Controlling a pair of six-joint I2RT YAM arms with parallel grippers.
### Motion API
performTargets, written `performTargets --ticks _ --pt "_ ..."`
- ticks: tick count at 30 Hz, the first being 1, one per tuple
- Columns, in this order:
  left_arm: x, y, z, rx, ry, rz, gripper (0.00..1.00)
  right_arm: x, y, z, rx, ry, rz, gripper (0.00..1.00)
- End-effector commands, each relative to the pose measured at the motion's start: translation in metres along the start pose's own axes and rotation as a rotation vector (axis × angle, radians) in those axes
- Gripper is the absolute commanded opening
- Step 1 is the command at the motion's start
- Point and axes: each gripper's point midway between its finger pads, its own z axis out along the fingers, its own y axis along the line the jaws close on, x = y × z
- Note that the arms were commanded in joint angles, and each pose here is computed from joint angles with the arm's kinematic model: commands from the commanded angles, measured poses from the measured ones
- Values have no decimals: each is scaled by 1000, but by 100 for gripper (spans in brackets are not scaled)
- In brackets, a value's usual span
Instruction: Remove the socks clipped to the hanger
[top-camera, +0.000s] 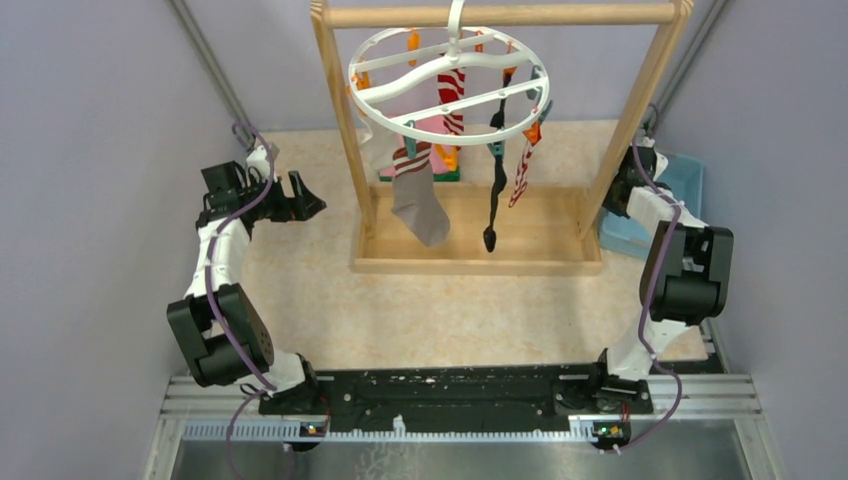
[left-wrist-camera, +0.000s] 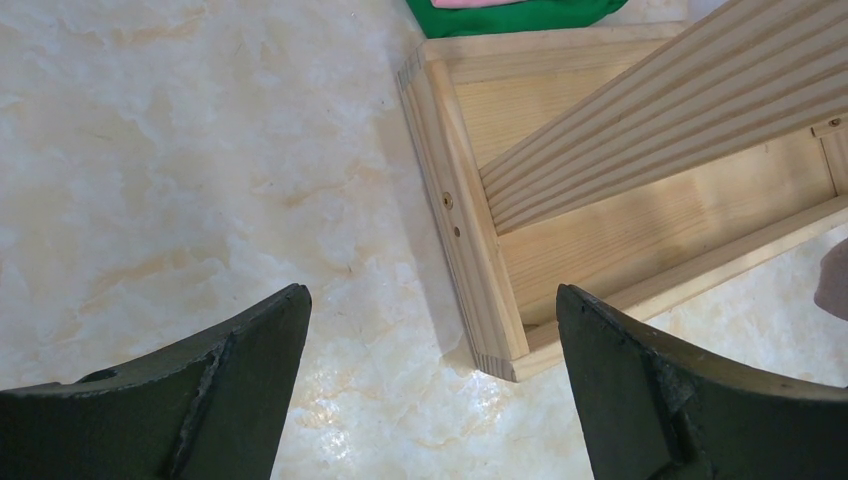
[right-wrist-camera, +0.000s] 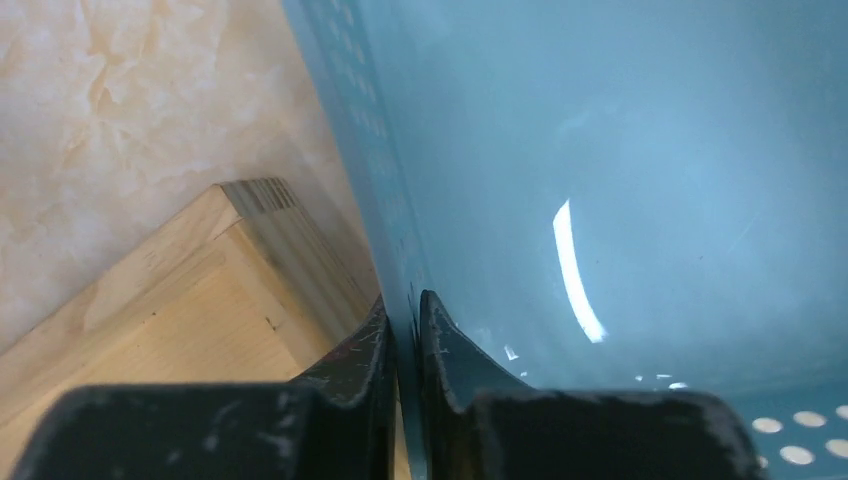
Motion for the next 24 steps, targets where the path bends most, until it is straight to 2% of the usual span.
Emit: performTargets --ticks 1,4,8,19,21,24 --pt "-25 -18 -14 25 -64 68 99 -39 -1 -30 24 -135 33 0" --pt "-26 -20 -17 25 -66 78 99 -62 -9 -61 38 -247 75 0" --pt "-28 -22 -21 19 -66 92 99 -68 -18 -103 40 -298 126 0" --pt "-33 -33 -31 26 -73 115 99 -21 -80 -231 161 -378 169 0" --pt "-35 -35 -33 29 -70 120 99 -12 -84 -249 134 -379 157 0" --pt "-38 -35 -35 22 -66 128 99 11 -79 -273 23 -314 163 0"
